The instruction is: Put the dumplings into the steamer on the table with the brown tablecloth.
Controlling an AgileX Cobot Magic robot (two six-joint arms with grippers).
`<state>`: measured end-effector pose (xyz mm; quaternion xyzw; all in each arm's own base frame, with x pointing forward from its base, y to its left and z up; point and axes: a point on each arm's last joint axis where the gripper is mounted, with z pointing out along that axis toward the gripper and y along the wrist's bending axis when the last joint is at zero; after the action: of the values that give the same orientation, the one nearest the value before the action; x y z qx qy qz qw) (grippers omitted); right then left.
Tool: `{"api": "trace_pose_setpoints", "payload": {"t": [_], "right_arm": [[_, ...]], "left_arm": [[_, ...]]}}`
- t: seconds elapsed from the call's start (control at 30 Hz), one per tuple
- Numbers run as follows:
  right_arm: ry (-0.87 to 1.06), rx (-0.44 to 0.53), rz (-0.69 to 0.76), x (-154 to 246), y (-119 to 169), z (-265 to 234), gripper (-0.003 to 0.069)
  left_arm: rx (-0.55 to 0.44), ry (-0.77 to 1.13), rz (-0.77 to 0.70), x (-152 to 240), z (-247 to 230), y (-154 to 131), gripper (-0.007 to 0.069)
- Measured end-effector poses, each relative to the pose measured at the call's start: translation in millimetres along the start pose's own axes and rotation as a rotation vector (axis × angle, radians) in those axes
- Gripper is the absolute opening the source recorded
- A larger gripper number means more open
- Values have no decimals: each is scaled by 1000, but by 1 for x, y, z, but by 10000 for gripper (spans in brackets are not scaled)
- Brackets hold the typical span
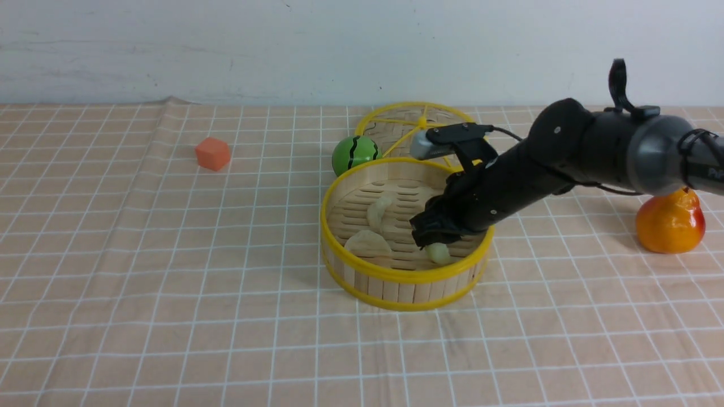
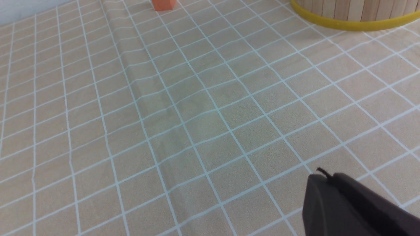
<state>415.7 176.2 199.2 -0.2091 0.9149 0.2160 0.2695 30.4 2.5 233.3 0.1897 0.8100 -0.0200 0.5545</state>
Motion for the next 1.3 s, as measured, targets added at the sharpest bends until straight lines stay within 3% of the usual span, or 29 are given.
{"api": "trace_pose_setpoints", "payload": {"t": [0.03,0.13,0.17,0.23,0.27,0.4,0.43,0.57,0.7,0.73,0.83,0.97,1.07,1.3], "right_arm": [[-1,-3,2,0,0,0,216],[-16,-34,-10,-11,8,-17,364],[-15,-37,-12,-11,9,-19,364],[-83,-60,-53,-35,19,-62,449],[-92,-65,-59,-37,21,-69,457],[-288,-40,-113,-72,41,-200,473],[-302,-34,-119,-74,43,-208,470],[-406,114,-187,-54,59,-325,377],[-374,267,-182,-23,59,-366,270],[-355,346,-129,-4,55,-379,200],[-342,431,-51,20,45,-377,97],[-472,502,-59,46,41,-367,-7],[-563,536,-106,67,40,-357,-20],[-856,759,-453,163,51,-318,-20]], "left_arm": [[0,0,0,0,0,0,11],[0,0,0,0,0,0,11],[0,0,0,0,0,0,11],[0,0,0,0,0,0,15],[0,0,0,0,0,0,15],[0,2,0,0,0,0,18],[0,3,0,0,0,0,19],[3,36,-4,3,0,0,22],[7,40,-7,4,0,-1,27],[6,42,-7,4,0,-1,29],[6,42,-7,4,0,-1,34],[6,43,-6,4,0,-1,38],[6,45,-6,4,0,-1,37],[6,46,-5,4,0,-1,37]]}}
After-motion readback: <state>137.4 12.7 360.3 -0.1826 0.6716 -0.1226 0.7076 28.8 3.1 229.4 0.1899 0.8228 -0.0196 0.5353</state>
